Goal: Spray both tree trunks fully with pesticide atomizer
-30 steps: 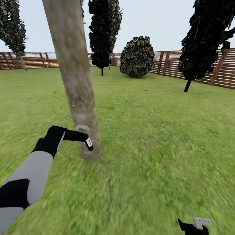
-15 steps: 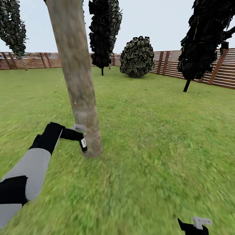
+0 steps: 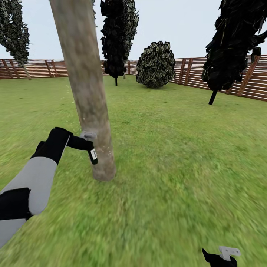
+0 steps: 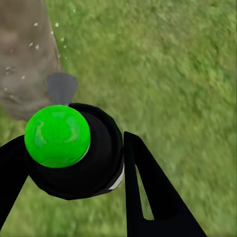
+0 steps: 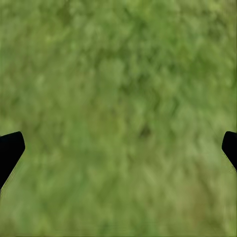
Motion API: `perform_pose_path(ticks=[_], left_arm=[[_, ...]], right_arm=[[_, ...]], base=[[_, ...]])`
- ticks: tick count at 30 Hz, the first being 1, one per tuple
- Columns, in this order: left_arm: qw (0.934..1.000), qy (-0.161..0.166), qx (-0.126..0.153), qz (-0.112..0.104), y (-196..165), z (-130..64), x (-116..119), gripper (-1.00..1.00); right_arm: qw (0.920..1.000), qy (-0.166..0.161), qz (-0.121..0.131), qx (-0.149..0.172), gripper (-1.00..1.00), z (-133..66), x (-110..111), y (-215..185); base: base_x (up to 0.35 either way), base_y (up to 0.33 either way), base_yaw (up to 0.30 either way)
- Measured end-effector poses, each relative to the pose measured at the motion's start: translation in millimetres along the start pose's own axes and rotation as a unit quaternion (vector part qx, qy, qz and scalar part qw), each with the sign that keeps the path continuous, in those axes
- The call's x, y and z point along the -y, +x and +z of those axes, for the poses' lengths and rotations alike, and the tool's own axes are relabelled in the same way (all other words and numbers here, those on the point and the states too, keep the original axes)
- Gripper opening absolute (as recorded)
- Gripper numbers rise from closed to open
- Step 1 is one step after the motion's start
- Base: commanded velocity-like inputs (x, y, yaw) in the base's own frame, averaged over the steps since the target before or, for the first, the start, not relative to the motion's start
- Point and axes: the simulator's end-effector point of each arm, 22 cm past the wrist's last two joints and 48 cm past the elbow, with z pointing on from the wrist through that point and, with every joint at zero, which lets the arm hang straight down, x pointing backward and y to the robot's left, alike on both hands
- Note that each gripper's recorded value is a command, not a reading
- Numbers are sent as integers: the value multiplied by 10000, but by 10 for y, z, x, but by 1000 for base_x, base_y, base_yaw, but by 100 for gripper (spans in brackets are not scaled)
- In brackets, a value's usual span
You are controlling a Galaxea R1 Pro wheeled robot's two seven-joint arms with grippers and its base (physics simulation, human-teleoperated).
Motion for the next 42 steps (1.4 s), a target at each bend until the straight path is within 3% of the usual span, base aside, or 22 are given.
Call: perform_pose_path(ticks=[3,6,9,12,14,17,25,32,42], left_arm=[[10000,20,-74,-8,93,50,11,-100],[9992,110,-367,-83,487,241,74,-100],[9979,108,-632,-19,812,368,100,-100],[9985,30,-543,-43,695,292,36,-100],[9993,-20,-371,-49,380,154,29,-100],[9992,-19,-399,-87,302,132,85,-100],[9986,-51,-515,-70,450,182,32,-100],[9963,-25,-844,-165,925,366,51,-100],[9966,-121,-781,-232,926,307,-74,-100]], right_arm=[[10000,0,0,0,100,0,1,0],[10000,-1,2,-1,100,1,-3,2],[10000,-5,-3,-2,100,1,-5,1],[10000,-3,0,0,100,0,-4,1],[10000,-4,1,-3,100,-1,-6,4],[10000,-4,3,-1,100,0,-7,2],[10000,-4,-1,-6,100,-1,-5,6],[10000,-8,-2,-6,100,0,-9,6],[10000,-8,-1,-9,100,0,-11,9]], base=[[89,0,0],[14,0,0],[1,0,0],[0,0,0],[0,0,0],[20,0,0],[147,0,0],[2,0,0],[160,0,0]])
